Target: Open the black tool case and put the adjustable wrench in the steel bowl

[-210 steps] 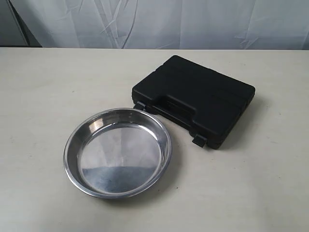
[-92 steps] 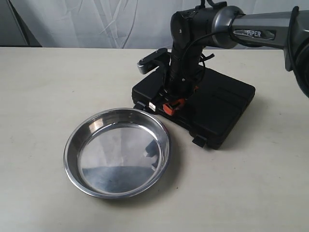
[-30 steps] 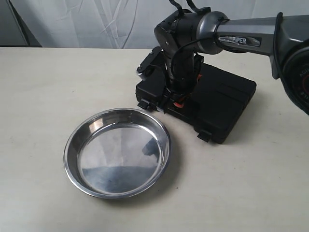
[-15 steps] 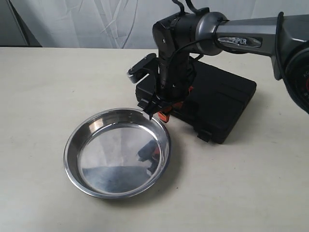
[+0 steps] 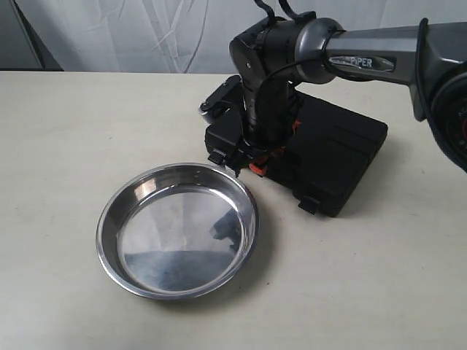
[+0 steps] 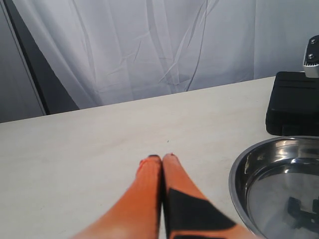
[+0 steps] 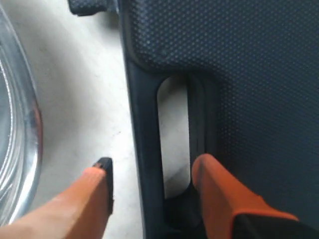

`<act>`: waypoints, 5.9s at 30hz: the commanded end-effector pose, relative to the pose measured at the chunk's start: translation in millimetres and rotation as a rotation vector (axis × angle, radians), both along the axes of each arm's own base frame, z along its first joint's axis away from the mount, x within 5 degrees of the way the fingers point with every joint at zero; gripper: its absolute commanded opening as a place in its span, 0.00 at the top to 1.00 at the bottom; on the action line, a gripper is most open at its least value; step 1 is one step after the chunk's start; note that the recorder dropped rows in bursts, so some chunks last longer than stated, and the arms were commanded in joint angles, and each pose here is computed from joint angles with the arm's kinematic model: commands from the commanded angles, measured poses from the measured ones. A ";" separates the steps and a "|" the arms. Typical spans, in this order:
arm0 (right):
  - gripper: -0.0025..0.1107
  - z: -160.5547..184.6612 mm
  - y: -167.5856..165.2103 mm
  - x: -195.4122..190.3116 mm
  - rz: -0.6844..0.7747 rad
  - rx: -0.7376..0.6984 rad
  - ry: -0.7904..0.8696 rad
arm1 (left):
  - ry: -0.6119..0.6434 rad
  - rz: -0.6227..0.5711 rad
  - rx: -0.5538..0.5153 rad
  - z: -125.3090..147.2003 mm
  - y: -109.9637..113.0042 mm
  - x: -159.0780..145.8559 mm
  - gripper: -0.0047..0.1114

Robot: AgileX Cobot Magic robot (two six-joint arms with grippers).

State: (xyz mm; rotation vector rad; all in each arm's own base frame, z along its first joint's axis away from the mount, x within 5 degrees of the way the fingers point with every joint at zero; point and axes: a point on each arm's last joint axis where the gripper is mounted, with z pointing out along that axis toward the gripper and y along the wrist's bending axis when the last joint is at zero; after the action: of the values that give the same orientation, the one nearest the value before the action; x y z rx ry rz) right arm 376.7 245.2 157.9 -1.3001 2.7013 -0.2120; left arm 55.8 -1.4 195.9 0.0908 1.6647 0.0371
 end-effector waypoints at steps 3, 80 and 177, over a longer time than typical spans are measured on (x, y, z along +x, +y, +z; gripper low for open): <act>0.54 1.4 3.1 -0.6 -0.008 0.040 0.000 | -0.004 -0.004 -0.002 1.0 -0.3 0.2 0.96; 0.98 132.8 -138.2 35.9 -0.347 -0.210 -0.524 | -0.002 -0.004 -0.002 0.9 -0.3 0.2 0.96; 0.83 150.0 -203.8 40.1 -0.709 -0.402 -0.688 | -0.002 -0.004 -0.002 0.9 -0.3 0.2 0.96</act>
State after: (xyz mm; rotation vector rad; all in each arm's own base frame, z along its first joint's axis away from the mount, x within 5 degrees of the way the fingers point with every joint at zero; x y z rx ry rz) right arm 417.5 47.0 292.8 -0.1569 2.4735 -1.0278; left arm 55.8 -1.4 195.9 0.0908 1.6647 0.0371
